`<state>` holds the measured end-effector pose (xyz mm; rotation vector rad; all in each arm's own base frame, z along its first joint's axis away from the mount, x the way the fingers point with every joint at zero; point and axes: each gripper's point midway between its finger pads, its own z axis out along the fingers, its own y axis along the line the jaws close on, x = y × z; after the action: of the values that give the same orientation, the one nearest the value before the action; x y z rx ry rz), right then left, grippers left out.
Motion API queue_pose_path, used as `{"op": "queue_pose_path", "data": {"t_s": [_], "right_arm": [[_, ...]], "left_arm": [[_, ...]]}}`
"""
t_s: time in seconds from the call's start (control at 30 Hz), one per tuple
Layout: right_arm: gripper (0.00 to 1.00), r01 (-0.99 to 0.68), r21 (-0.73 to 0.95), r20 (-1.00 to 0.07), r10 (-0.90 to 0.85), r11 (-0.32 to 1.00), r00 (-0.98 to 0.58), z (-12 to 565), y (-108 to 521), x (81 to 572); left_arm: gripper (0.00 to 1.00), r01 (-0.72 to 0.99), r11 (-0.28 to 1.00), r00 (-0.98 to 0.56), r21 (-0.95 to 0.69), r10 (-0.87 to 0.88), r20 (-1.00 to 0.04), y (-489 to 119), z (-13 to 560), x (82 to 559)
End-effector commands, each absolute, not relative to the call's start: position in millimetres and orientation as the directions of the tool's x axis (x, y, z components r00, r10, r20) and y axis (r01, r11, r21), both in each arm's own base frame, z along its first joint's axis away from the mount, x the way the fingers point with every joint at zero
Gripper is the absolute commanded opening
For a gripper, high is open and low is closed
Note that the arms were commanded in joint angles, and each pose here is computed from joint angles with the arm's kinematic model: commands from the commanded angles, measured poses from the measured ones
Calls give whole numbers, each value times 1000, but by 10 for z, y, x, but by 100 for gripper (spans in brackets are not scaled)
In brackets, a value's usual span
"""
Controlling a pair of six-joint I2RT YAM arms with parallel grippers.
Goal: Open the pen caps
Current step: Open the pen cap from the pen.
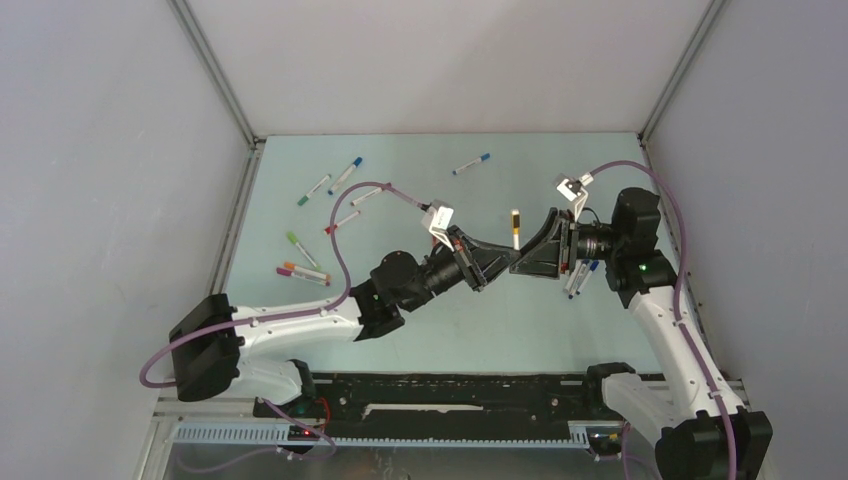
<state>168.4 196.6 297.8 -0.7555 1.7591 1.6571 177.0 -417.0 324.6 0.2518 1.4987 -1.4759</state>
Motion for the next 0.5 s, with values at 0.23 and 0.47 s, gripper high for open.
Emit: {"op": "queue_pose_path", "data": {"t_s": [0.23,0.47], "right_arm": [[20,-769,638,-769,-12,33,-639,3004,2005,1658],[0,-769,639,-769,-14,19,-639,3031,2008,1649]], "left_arm": [[0,750,171,-448,-638,-579,-681,-4124,3818,1772],[0,752,165,-447,-638,-584,-678,-4111,3839,1765]]}}
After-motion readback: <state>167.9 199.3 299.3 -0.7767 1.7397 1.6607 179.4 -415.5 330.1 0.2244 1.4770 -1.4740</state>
